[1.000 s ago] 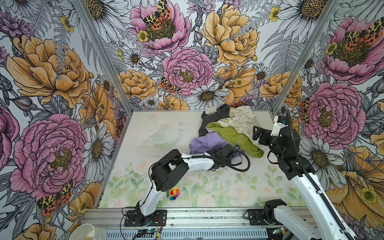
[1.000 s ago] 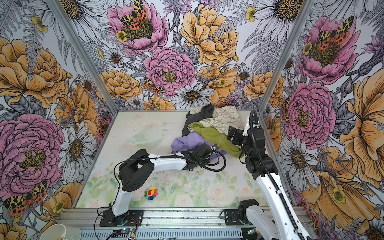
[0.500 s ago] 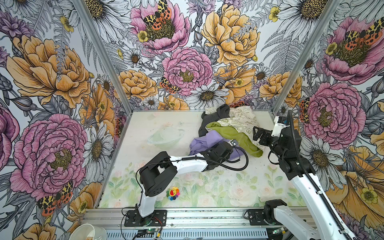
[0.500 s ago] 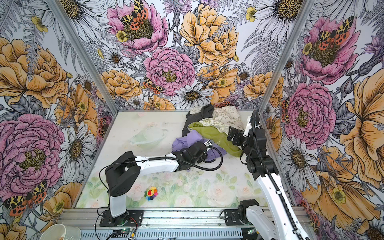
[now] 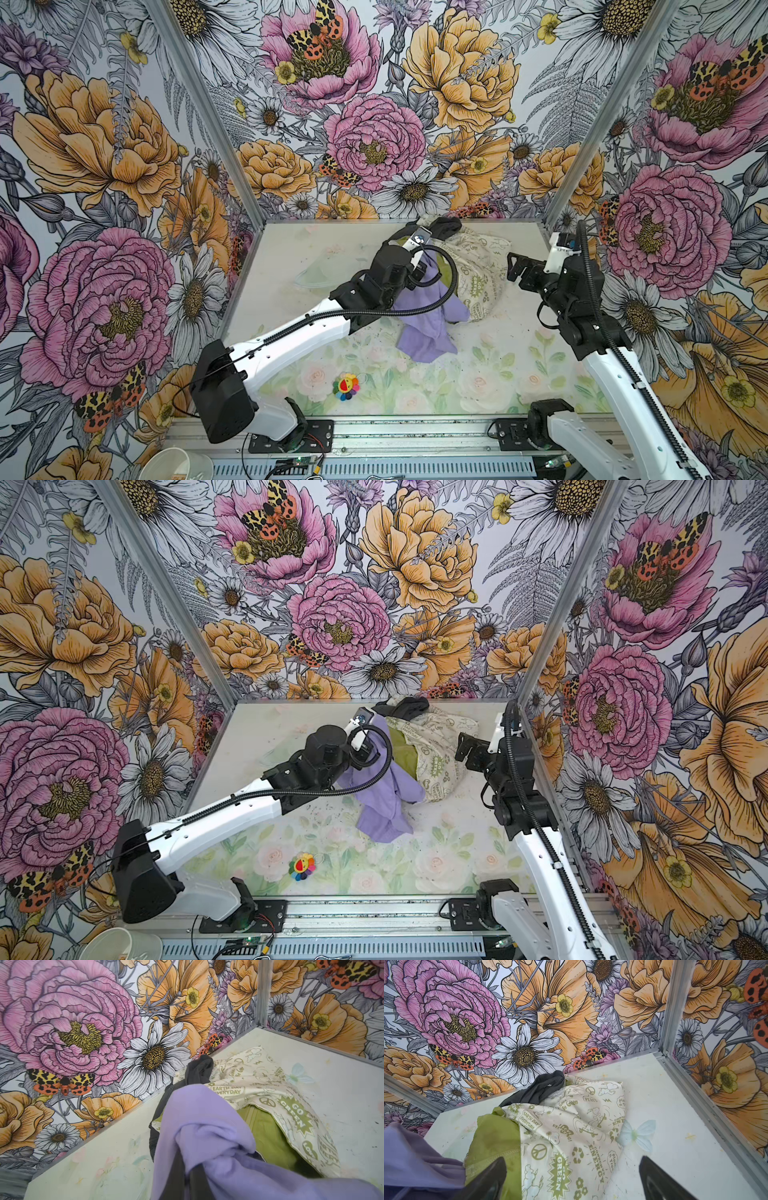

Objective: Pick out a specific cloth from the pile
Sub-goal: 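Lift the lavender shirt with the left gripper and carry it away from the pile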

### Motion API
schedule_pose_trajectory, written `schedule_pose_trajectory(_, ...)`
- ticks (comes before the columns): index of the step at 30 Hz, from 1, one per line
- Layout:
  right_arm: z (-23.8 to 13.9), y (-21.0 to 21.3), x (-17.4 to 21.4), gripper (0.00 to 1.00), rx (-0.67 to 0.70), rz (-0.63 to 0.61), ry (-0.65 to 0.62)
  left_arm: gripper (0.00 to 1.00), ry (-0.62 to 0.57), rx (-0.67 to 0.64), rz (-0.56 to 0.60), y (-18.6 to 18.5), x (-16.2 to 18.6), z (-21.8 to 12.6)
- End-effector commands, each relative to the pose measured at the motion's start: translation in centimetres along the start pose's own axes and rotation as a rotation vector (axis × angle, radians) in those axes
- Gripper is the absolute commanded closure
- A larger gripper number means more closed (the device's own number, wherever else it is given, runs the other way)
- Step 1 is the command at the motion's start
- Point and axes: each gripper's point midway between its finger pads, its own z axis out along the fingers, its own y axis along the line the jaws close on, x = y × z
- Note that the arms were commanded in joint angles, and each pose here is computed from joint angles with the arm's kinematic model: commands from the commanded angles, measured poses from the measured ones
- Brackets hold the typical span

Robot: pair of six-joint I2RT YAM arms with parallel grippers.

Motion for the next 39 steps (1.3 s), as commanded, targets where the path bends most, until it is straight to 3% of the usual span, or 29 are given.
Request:
schedule_pose_trajectory(1, -0.9, 0.3, -1.7, 0.01, -0.007, 0.018, -0.049, 1.00, -0.139, -0.018, -0.126, 4.4, -5.5, -3.6)
schedule_pose_trajectory(10, -0.6, 1.0, -2.0, 0.01, -0.042, 0.044, -0.037, 1.00, -0.224, -0.222, -0.183, 14.8, -11.2, -8.0)
schedule_pose_trajectory(18, -0.5, 1.9, -2.2, 0.01, -0.084, 0.049, -0.025, 1.00, -0.202, -0.414, -0.184, 22.7, -11.3, -8.9)
schedule_pose_trajectory(24, -0.1, 2.5, -1.8, 0.01, -0.116, 0.056, 0.000, 1.00, -0.104, -0.523, -0.237, 27.7, -7.2, -6.2)
schedule_pose_trajectory(35, 0.1, 2.6, -1.1, 0.01, -0.129, 0.055, 0.021, 1.00, 0.050, -0.607, -0.361, 32.3, 2.0, -0.8)
schedule_pose_trajectory(36, 0.1, 2.5, -0.9, 0.01, -0.128, 0.056, 0.022, 0.97, 0.058, -0.610, -0.380, 32.5, 3.0, -0.7)
schedule_pose_trajectory(39, 0.1, 2.4, -0.5, 0.01, -0.125, 0.049, 0.029, 0.71, 0.086, -0.605, -0.415, 32.3, 5.6, -0.3)
